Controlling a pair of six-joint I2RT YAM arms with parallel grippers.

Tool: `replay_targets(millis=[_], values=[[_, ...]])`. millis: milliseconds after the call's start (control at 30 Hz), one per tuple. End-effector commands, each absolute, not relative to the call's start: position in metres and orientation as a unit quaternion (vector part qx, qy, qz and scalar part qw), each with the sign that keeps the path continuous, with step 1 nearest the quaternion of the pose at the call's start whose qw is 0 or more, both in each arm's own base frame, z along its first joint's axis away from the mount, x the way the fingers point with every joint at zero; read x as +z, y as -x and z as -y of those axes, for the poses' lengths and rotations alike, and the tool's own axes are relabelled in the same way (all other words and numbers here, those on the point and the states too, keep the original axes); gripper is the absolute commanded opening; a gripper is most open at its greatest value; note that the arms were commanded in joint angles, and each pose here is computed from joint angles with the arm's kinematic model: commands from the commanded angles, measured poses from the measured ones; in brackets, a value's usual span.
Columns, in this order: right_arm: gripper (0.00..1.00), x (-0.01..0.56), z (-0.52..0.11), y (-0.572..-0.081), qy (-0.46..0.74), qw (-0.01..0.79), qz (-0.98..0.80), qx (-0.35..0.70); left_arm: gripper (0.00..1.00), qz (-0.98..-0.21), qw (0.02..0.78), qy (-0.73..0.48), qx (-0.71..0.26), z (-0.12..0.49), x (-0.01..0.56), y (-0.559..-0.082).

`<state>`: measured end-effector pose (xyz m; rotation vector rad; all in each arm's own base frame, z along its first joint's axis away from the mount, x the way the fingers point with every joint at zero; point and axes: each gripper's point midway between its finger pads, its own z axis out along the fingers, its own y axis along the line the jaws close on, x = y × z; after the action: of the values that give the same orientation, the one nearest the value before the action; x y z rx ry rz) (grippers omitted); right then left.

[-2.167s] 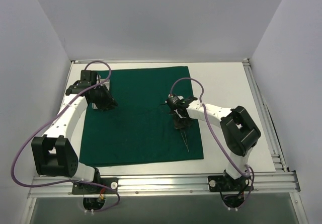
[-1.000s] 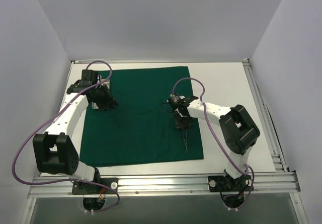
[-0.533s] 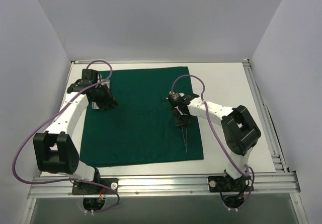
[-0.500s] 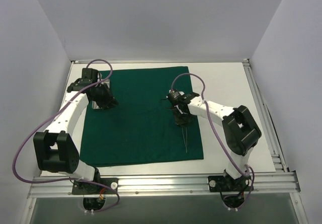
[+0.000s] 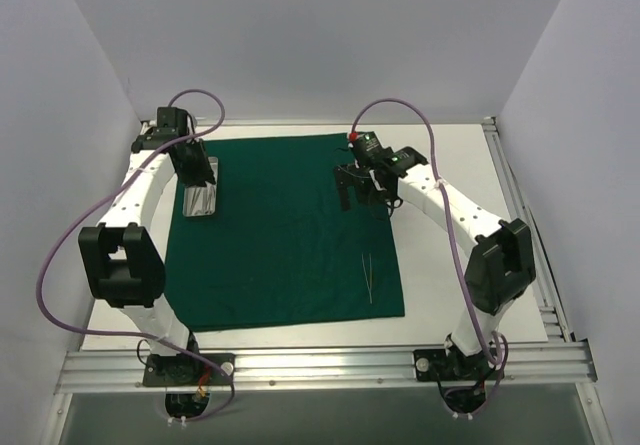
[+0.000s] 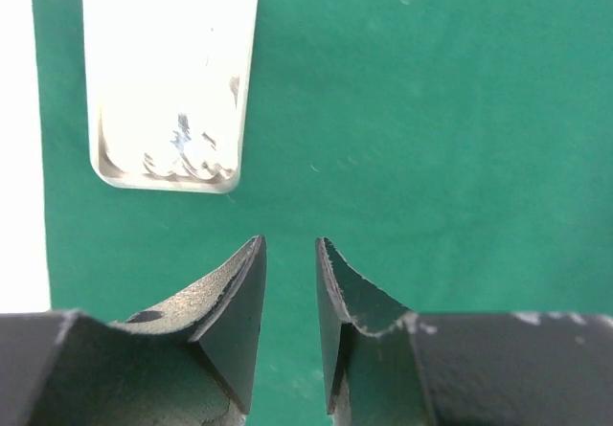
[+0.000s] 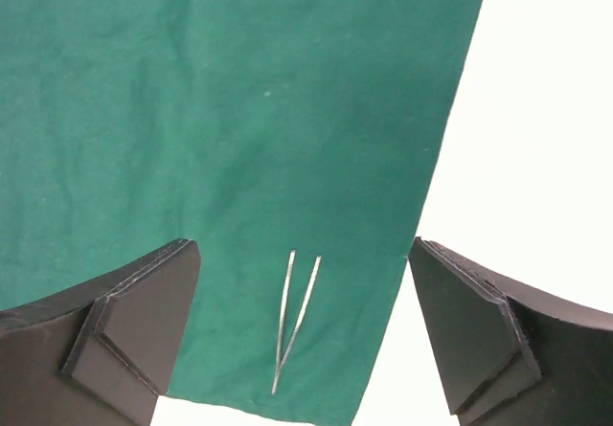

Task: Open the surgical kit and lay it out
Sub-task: Pick up the medical item from the container.

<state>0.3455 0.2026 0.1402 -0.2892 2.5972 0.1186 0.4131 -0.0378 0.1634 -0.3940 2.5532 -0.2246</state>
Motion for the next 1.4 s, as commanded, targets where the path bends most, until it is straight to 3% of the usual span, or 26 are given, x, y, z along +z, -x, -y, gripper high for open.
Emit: replay_targets(millis=[0,167,267,400,967,1367], values=[[1.00,0.154,-0.188,-0.350,0.116,0.261,-0.958,0.031,0.36,-0.952,0.288,0.097,-0.040,0.020,0.167,-0.436],[0.98,0.158,-0.176,-0.373,0.102,0.266,-0.959,0.013,0.36,-0.961,0.265,0.081,0.001,0.002,0.142,-0.459],[0.74,0.155,-0.164,-0.382,0.090,0.250,-0.964,0.021,0.33,-0.963,0.257,0.076,0.012,-0.003,0.131,-0.471],[0.59,0.148,-0.153,-0.388,0.073,0.235,-0.968,0.036,0.30,-0.967,0.244,0.062,0.046,-0.014,0.117,-0.480],[0.58,0.136,-0.136,-0.403,0.049,0.215,-0.974,0.052,0.39,-0.980,0.172,0.054,0.081,-0.053,0.055,-0.490],[0.57,0.133,-0.135,-0.404,0.045,0.208,-0.975,0.061,0.36,-0.983,0.154,0.057,0.087,-0.056,0.036,-0.488]])
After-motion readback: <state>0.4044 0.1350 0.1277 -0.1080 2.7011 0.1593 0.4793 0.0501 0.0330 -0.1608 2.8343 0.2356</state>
